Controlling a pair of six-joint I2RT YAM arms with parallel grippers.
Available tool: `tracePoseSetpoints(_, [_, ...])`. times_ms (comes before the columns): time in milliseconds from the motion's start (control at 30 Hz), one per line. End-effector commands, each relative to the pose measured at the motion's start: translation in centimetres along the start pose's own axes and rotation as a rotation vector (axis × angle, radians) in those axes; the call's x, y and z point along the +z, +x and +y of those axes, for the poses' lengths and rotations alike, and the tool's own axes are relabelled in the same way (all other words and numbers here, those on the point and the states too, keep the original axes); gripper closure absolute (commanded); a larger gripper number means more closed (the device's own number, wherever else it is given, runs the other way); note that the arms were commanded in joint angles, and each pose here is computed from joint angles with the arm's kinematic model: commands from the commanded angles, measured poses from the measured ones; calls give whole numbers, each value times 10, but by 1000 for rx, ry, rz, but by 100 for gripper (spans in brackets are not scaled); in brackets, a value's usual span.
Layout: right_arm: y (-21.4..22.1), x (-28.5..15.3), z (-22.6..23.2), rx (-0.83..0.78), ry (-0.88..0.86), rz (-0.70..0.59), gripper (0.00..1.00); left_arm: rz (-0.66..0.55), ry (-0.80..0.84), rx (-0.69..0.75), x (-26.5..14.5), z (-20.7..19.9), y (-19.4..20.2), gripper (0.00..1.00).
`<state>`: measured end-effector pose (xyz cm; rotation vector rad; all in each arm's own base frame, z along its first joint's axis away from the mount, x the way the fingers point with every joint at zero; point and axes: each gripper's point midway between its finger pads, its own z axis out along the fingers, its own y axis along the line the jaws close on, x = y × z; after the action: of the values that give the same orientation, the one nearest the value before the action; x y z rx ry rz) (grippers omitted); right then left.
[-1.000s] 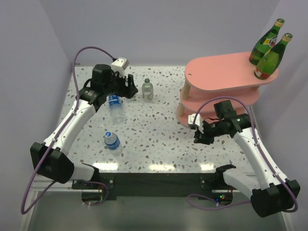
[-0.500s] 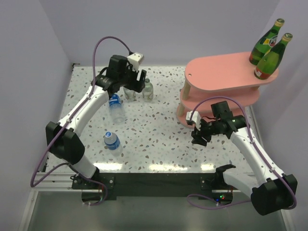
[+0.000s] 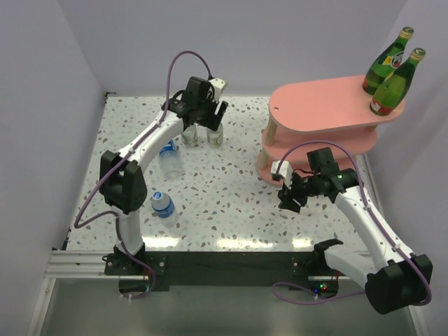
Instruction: Place and organize the beverage onto the shelf
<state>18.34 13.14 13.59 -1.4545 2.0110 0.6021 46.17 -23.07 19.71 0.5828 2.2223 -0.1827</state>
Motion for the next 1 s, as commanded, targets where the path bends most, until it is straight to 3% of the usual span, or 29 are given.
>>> tracePoseSetpoints(0, [-2,1,-3,-4,17,-8,43,-31,-43,14,5,6,-21,23])
tracePoseSetpoints(167, [3,4,-2,2,13,2,43,0,-66,9,28,8,-17,25])
tracePoseSetpoints(567, [4,7,-4,9,1,11,42,18,-41,-8,50,-6,-15,45])
tracePoseSetpoints(667, [4,8,-3,11,-3,12,42,19,-33,-7,50,-8,-14,56])
tracePoseSetpoints(867, [6,8,-2,16,-6,18,42,6,-11,-14,41,-12,-20,99])
tracePoseSetpoints(967, [6,7,0,12,-13,17,42,-13,1,-29,28,-14,-26,100])
